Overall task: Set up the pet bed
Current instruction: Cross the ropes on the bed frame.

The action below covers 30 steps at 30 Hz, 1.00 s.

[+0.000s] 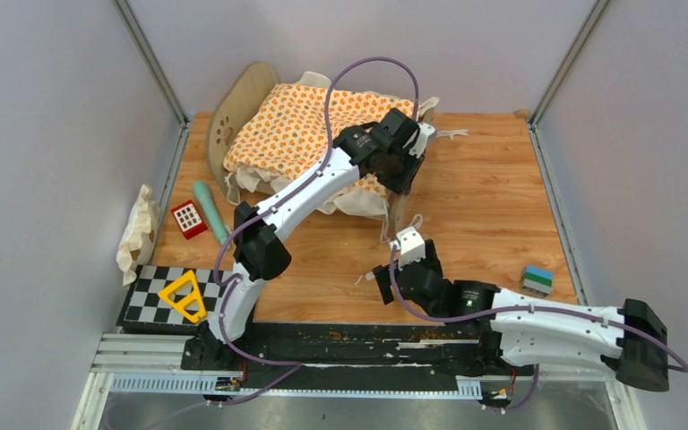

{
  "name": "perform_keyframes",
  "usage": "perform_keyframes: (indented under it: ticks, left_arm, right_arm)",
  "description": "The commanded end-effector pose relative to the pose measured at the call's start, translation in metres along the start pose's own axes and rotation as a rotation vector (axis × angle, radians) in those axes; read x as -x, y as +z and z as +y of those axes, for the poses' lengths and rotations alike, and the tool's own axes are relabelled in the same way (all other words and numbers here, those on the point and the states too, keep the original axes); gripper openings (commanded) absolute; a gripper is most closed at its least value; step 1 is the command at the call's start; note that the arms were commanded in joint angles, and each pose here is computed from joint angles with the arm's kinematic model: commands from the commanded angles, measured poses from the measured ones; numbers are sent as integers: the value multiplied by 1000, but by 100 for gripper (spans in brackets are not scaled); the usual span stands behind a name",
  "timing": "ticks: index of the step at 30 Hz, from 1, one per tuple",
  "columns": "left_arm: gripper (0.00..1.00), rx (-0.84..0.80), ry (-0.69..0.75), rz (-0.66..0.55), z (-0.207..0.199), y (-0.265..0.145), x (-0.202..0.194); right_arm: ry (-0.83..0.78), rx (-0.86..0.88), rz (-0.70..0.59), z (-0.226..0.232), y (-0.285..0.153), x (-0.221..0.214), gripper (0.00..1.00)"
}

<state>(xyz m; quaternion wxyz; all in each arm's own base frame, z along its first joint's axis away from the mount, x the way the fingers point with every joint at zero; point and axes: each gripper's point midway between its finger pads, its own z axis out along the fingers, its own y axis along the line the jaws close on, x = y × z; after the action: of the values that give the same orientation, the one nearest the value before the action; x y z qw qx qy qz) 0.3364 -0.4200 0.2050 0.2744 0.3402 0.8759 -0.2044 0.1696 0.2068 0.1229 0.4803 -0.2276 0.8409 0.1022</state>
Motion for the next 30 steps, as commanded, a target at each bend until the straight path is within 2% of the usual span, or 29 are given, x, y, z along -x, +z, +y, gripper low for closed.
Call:
perform_keyframes:
  ticks: [1,8,16,30]
  left_arm:
    - [0,-53,109,-325,-4,-48,88]
    - [0,-63,101,-337,-6,-46,92]
    - [0,-81,107,-353,-10,-52,96]
    - [0,-77,116,-355,-8,-57,96]
  right_arm:
    - [93,-40,-94,14,28,14,100]
    - [100,-179,-124,16,68,5,100]
    - [25,-327,-118,19,108,5,100]
    - [-8,-390,-56,14,149,-4,100]
